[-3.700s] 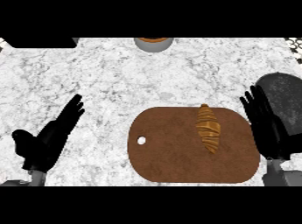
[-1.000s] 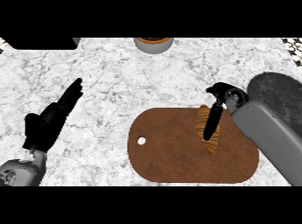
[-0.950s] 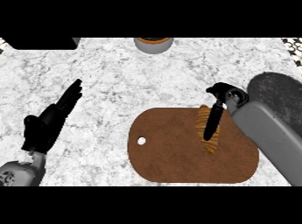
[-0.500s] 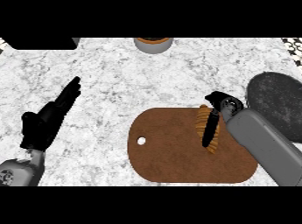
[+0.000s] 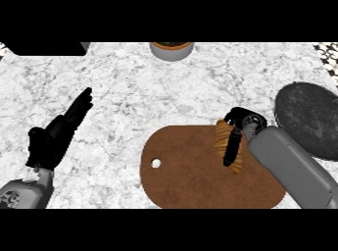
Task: Pick the croissant from the cutting board and place it in the pan
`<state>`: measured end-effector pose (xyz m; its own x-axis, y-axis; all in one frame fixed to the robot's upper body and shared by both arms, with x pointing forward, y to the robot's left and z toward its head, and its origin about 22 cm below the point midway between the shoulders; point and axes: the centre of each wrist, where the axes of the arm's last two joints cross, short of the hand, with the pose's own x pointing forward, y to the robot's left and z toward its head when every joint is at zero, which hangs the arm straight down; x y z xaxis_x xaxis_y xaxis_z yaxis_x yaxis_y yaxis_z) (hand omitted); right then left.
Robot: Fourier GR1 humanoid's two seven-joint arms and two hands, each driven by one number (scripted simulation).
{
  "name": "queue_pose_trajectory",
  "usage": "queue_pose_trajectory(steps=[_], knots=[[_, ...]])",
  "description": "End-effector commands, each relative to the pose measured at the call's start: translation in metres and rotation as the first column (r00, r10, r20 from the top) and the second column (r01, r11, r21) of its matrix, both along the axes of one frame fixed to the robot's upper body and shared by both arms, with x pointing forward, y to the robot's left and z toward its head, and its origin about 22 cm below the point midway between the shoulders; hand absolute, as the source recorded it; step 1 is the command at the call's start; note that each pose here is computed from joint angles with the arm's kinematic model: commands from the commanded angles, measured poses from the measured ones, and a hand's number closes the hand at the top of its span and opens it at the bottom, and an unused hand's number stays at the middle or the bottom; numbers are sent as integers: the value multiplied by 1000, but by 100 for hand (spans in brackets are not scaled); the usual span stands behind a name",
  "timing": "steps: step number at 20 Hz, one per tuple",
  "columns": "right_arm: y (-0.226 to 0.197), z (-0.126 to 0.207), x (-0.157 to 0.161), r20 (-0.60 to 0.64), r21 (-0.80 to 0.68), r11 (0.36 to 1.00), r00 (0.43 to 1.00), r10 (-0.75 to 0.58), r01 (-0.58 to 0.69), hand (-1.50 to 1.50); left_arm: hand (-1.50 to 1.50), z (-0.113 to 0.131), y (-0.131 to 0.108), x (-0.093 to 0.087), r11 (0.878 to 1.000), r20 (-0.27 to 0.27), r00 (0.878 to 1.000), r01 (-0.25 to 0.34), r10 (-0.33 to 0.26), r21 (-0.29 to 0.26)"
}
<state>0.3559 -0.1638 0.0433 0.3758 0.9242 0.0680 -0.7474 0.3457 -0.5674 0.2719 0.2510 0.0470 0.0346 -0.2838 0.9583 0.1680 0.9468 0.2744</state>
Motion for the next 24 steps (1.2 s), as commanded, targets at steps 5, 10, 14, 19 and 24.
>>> queue_pose_trajectory(steps=[5, 10, 14, 19, 24], knots=[[20, -16, -12, -106, -23, 999, 994, 19, -22, 150, 0, 17, -4, 7, 1000, 7, 1000, 2, -2, -7], [20, 20, -13, 25, -54, 998, 999, 23, -22, 150, 0, 7, -5, -7, 1000, -15, 1000, -3, 3, 10], [13, 22, -67, 287, 16, 922, 885, 366, -386, 150, 0, -1, 10, -6, 999, -34, 998, -48, 48, -8], [21, 61, -115, 554, 18, 742, 624, 551, -670, 150, 0, -11, 21, -13, 992, -62, 990, -124, 124, 9], [-2, 107, -150, 813, -89, 699, 354, 463, -710, 150, 0, -15, 28, -21, 990, -65, 988, -144, 143, -7]])
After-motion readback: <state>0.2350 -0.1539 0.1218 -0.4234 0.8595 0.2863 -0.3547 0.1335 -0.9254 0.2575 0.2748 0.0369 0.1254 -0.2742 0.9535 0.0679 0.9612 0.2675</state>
